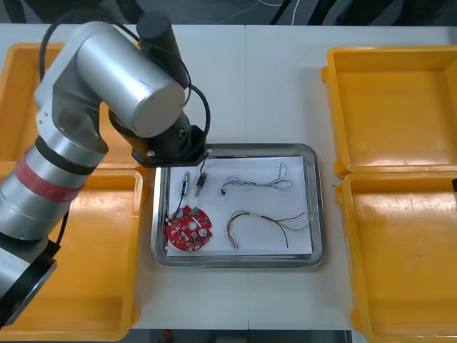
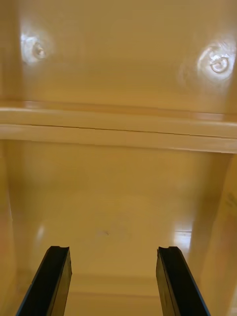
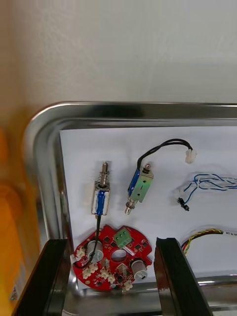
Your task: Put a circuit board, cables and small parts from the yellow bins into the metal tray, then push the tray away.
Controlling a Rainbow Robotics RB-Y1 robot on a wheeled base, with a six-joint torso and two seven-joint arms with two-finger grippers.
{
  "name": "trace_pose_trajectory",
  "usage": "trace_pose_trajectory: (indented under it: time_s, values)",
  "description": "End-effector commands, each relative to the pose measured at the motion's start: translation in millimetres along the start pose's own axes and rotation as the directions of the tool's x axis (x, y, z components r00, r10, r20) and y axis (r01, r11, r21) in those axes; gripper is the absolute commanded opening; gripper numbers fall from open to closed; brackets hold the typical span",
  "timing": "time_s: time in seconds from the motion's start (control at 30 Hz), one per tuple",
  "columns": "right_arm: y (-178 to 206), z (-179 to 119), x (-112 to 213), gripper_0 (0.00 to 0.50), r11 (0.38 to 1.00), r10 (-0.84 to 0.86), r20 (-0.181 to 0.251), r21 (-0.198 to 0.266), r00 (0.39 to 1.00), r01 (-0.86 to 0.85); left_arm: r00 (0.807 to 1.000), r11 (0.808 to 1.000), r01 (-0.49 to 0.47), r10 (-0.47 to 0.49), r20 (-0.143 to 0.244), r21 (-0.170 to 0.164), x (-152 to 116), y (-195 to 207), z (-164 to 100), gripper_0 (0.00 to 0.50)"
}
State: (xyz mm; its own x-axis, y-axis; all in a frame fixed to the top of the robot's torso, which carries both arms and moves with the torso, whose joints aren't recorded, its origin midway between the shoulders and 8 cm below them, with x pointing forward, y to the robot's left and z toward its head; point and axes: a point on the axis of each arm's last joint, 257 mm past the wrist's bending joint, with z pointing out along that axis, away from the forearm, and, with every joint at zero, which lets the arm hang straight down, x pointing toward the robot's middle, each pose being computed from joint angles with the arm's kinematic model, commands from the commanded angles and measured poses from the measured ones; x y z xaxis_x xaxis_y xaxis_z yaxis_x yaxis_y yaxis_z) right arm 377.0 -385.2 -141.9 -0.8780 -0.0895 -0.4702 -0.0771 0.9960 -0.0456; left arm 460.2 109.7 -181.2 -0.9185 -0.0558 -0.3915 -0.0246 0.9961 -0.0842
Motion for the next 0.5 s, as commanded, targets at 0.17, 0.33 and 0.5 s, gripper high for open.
trace_pose_trajectory:
  time_s: [0.17, 0.33, 0.5]
  values:
    - [30, -21, 1, 0.5, 0.99, -0.142, 0.01, -0.008, 0.99, 0.142, 0.996, 0.998, 0.054, -0.055, 0.063, 0.007, -39, 49, -53, 0.5]
    - [67, -23, -3, 0.5, 0.958, -0.286, 0.02, -0.021, 0.958, 0.286, 0.998, 0.999, 0.047, -0.047, 0.053, -0.016, -40, 77, -65, 0.5]
    - [109, -19, 0, 0.5, 0.906, -0.42, 0.019, -0.056, 0.907, 0.42, 0.998, 0.998, 0.055, -0.054, 0.045, -0.023, -43, 102, -80, 0.5]
